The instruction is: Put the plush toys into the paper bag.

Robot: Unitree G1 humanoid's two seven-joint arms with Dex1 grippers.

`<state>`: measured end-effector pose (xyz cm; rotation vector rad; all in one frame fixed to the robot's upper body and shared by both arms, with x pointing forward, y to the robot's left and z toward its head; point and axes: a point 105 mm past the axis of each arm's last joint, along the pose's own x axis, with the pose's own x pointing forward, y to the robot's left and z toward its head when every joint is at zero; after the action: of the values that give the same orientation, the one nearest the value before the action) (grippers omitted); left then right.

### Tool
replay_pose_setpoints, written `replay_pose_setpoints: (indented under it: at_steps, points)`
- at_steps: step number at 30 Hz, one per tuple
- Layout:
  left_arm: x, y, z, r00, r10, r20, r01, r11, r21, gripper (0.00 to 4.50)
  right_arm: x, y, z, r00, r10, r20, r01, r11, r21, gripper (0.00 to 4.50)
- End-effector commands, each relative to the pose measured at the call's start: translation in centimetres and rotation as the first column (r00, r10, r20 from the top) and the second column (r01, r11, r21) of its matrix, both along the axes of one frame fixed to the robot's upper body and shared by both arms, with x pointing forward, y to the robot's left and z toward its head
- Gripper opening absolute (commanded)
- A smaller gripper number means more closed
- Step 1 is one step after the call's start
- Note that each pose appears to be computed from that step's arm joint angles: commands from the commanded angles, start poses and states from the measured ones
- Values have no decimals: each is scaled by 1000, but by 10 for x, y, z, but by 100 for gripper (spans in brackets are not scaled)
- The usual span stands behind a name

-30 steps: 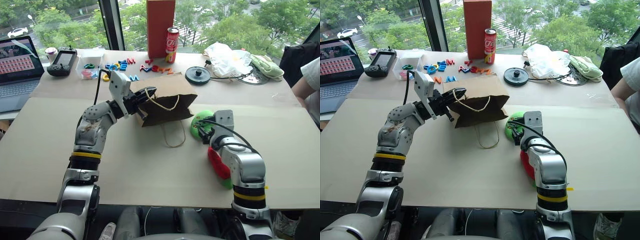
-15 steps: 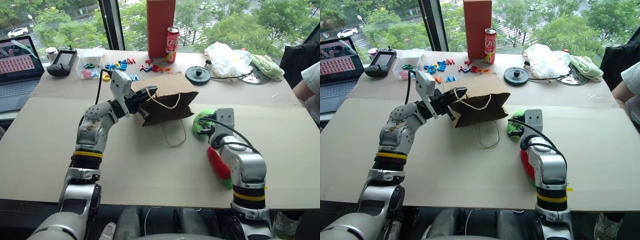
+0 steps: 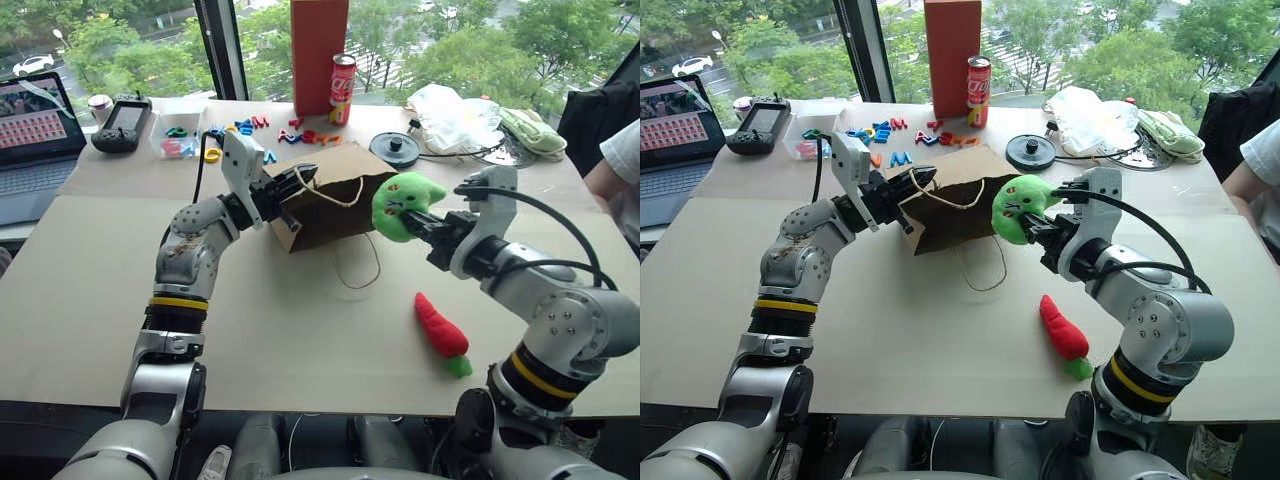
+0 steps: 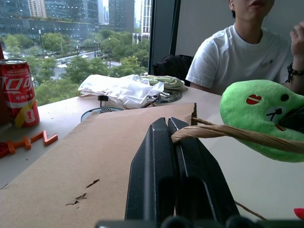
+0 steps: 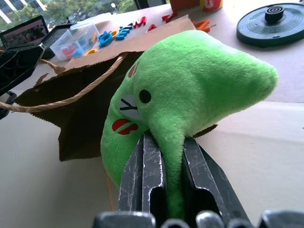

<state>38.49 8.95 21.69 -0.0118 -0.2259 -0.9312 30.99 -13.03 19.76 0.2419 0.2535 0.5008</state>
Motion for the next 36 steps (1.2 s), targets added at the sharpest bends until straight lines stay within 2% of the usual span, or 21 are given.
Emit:
replay_pose_setpoints:
  at_steps: [1,4,15,22,25,28,32,36]
  points:
    - [-2,-2,13,999,-15,29,15,1000,-26,0,-4,26,3,998,66,3,-66,997,37,33]
    - [-3,-4,13,999,-19,29,20,999,-26,0,1,44,-6,996,80,-33,-78,995,64,33]
    - [-2,-4,15,999,-18,31,18,1000,-26,0,30,59,-29,995,54,-86,-47,996,77,33]
    - [-3,-4,14,999,-29,35,29,1000,-11,0,42,63,-26,995,62,-73,-55,995,85,33]
    - [-5,-9,12,999,-46,30,46,999,-11,0,76,65,-19,995,-62,-79,70,992,104,33]
    - [-6,-14,11,998,-64,30,64,998,-11,0,97,67,-16,987,-128,-98,140,981,135,33]
    - [-10,-17,8,996,-83,30,83,997,3,0,116,60,-17,970,-205,-128,226,958,177,33]
    - [-12,-16,7,996,-88,29,88,996,14,0,122,58,-22,958,-247,-146,273,941,198,33]
